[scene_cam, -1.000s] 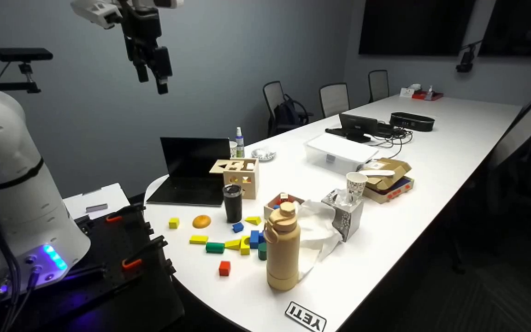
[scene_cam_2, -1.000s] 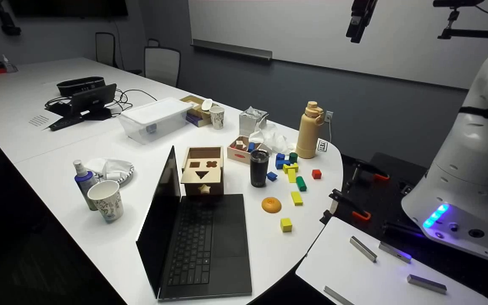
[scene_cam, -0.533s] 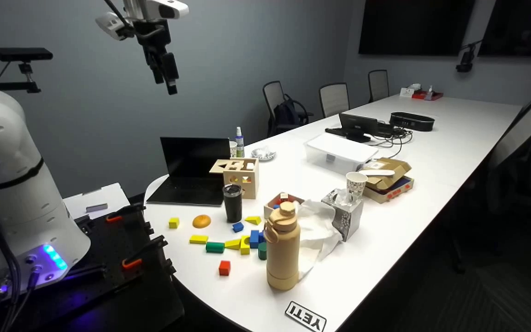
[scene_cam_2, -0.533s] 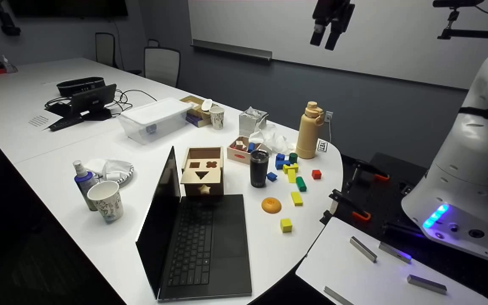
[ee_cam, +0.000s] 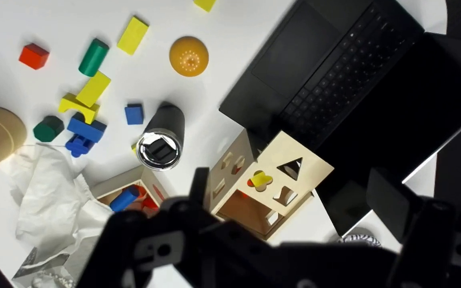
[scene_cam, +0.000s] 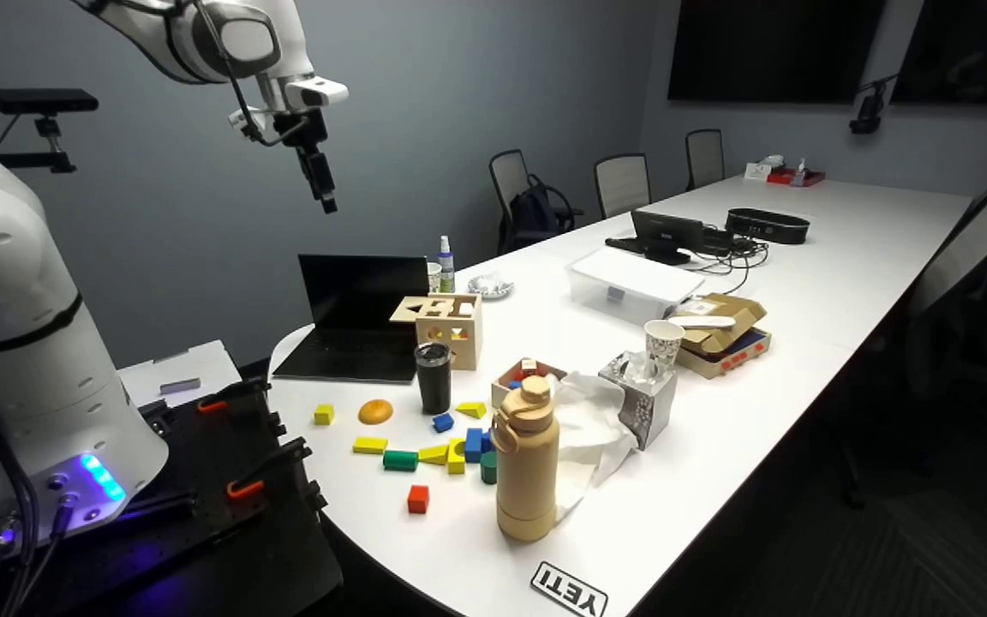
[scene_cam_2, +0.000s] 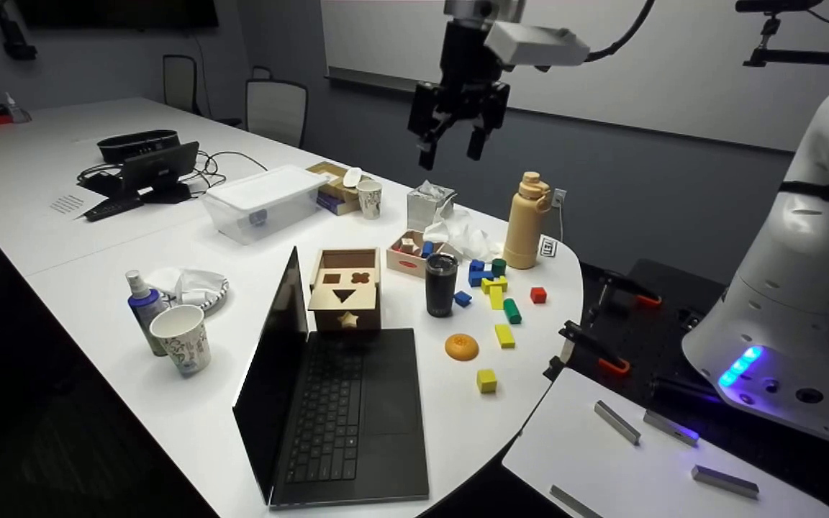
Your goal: Slide closed the the lid of the toy box
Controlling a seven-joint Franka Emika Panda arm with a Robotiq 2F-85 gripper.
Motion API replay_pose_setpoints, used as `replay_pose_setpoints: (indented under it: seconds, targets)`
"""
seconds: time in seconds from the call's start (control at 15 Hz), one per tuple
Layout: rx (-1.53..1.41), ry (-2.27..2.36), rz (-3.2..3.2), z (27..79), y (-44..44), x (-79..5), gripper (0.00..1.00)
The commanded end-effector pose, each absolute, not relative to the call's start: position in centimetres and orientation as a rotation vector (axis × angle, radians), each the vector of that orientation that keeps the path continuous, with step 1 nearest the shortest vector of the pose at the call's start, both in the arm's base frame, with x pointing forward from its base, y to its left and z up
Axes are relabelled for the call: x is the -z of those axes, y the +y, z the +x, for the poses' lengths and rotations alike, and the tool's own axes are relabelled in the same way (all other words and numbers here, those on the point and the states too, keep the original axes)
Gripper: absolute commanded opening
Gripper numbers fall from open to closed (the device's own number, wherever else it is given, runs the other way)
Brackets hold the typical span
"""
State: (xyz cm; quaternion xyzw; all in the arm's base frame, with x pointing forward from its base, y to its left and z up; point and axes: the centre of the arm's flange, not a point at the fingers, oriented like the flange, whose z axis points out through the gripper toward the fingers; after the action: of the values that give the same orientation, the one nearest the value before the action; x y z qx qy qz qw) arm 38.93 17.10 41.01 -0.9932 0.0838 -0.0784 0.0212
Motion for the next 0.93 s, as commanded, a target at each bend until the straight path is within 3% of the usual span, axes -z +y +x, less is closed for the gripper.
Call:
replay_pose_setpoints:
  seconds: [0.0,0.87]
  targets:
    - [0.212,0.368,-3.075,44.3,20.8,-35.8,1.00]
    - [0.008,0.517,-3.053,49.5,27.8,-18.7,1.00]
